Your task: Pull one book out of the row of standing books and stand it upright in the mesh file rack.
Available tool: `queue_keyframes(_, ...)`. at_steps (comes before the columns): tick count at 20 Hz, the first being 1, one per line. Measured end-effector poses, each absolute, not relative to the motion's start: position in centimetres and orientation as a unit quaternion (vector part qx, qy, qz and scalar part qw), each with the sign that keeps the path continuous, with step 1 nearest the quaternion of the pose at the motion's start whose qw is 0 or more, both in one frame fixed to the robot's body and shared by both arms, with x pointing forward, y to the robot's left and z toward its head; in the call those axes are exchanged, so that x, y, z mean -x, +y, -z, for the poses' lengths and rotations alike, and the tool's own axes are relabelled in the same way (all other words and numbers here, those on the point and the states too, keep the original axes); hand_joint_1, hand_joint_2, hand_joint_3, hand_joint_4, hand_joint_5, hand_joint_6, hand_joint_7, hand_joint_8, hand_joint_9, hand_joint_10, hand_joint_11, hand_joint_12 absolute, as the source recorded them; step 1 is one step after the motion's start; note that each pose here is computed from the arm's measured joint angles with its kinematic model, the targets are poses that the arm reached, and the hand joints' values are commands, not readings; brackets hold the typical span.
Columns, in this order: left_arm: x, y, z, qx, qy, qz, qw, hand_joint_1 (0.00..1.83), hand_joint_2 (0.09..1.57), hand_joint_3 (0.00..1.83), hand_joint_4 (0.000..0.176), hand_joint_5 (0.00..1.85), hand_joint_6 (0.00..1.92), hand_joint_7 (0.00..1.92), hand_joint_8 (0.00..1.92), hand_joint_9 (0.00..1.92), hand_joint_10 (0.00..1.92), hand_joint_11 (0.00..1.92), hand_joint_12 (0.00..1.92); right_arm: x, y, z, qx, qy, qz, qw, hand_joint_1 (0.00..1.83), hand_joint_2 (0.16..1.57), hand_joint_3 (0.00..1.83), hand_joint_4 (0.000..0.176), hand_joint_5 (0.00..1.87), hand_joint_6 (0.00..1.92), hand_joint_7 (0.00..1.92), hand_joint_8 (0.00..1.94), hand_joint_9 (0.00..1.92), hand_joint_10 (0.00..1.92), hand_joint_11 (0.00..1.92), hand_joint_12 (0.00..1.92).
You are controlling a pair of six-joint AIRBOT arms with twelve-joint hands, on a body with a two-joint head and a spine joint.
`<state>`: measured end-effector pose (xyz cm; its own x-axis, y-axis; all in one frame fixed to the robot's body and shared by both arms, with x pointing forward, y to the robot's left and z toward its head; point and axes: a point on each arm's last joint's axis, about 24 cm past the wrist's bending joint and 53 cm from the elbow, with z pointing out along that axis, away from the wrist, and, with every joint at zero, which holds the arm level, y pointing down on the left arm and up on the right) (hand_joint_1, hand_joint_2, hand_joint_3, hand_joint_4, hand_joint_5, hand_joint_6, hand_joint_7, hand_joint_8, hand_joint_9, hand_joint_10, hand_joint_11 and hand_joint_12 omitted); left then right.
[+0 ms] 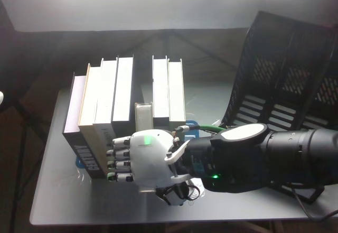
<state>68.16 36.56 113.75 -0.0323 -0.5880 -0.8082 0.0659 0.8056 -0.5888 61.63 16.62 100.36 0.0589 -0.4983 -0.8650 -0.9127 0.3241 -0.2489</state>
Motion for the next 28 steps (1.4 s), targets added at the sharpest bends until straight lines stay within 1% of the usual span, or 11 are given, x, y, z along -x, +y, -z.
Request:
queue_keyframes(4,-68.2,36.6,-113.8,0.193,0.676,0.245,0.668,0.34,1.33,0.0,0.108,0.01,0.0,0.0,0.0,0.0,0.0,0.0,0.0,-61.9,16.8,-100.2,0.542,0.652,-0.21,0.488,0.32,1.07,0.61,0.0,0.1,0.01,0.13,0.0,0.09,0.0,0.0,0.63)
queue_keyframes(6,-68.2,36.5,-113.8,0.192,0.676,0.245,0.668,0.36,1.33,0.0,0.096,0.02,0.01,0.0,0.0,0.0,0.0,0.0,0.0,-62.0,16.7,-100.1,0.542,0.653,-0.206,0.488,0.32,1.07,0.61,0.0,0.1,0.01,0.13,0.0,0.09,0.0,0.0,0.63)
queue_keyframes(12,-68.2,36.5,-113.7,0.192,0.676,0.245,0.668,0.34,1.34,0.0,0.089,0.04,0.01,0.0,0.0,0.0,0.0,0.0,0.0,-62.6,16.0,-99.5,0.538,0.663,-0.19,0.485,0.32,1.07,0.61,0.0,0.1,0.01,0.13,0.0,0.09,0.0,0.0,0.63)
queue_keyframes(16,-68.2,36.5,-113.7,0.192,0.676,0.245,0.668,0.31,1.33,0.0,0.122,0.0,0.0,0.0,0.0,0.0,0.0,0.0,0.0,-62.6,15.8,-99.4,0.538,0.664,-0.187,0.484,0.32,1.07,0.61,0.0,0.1,0.01,0.13,0.0,0.09,0.0,0.0,0.63)
queue_keyframes(18,-68.2,36.5,-113.7,0.192,0.676,0.245,0.668,0.29,1.34,0.0,0.103,0.01,0.0,0.0,0.0,0.0,0.0,0.0,0.0,-62.6,15.8,-99.4,0.538,0.665,-0.186,0.484,0.32,1.07,0.61,0.0,0.1,0.01,0.13,0.0,0.09,0.0,0.0,0.63)
queue_keyframes(20,-68.2,36.5,-113.7,0.192,0.676,0.245,0.668,0.32,1.34,0.0,0.094,0.02,0.01,0.0,0.0,0.0,0.0,0.0,0.0,-62.6,15.8,-99.4,0.538,0.665,-0.186,0.484,0.32,1.07,0.61,0.0,0.1,0.01,0.13,0.0,0.09,0.0,0.0,0.63)
queue_keyframes(22,-68.2,36.5,-113.7,0.192,0.676,0.245,0.668,0.31,1.34,0.0,0.1,0.01,0.0,0.0,0.0,0.0,0.0,0.0,0.0,-62.6,15.7,-99.4,0.537,0.665,-0.186,0.484,0.32,1.07,0.61,0.0,0.1,0.01,0.13,0.0,0.09,0.0,0.0,0.63)
queue_keyframes(23,-68.2,36.5,-113.7,0.193,0.676,0.245,0.668,0.32,1.34,0.0,0.082,0.03,0.01,0.0,0.0,0.0,0.0,0.0,0.0,-62.6,15.8,-99.4,0.537,0.665,-0.186,0.484,0.32,1.07,0.61,0.0,0.1,0.01,0.13,0.0,0.09,0.0,0.0,0.63)
queue_keyframes(25,-68.2,36.5,-113.7,0.192,0.676,0.245,0.668,0.36,1.33,0.0,0.093,0.04,0.01,0.0,0.0,0.0,0.0,0.0,0.0,-62.6,15.8,-99.4,0.538,0.665,-0.186,0.484,0.32,1.07,0.61,0.0,0.1,0.01,0.13,0.0,0.09,0.0,0.0,0.63)
queue_keyframes(27,-68.2,36.5,-113.7,0.192,0.676,0.245,0.668,0.37,1.33,0.0,0.119,0.02,0.0,0.0,0.0,0.0,0.0,0.0,0.0,-62.6,15.8,-99.4,0.538,0.665,-0.186,0.484,0.32,1.07,0.61,0.0,0.1,0.01,0.13,0.0,0.09,0.0,0.0,0.63)
queue_keyframes(28,-68.2,36.5,-113.7,0.192,0.676,0.245,0.668,0.38,1.33,0.0,0.12,0.01,0.0,0.0,0.0,0.0,0.0,0.0,0.0,-62.7,15.7,-99.4,0.537,0.665,-0.186,0.484,0.32,1.07,0.61,0.0,0.1,0.01,0.13,0.0,0.09,0.0,0.0,0.63)
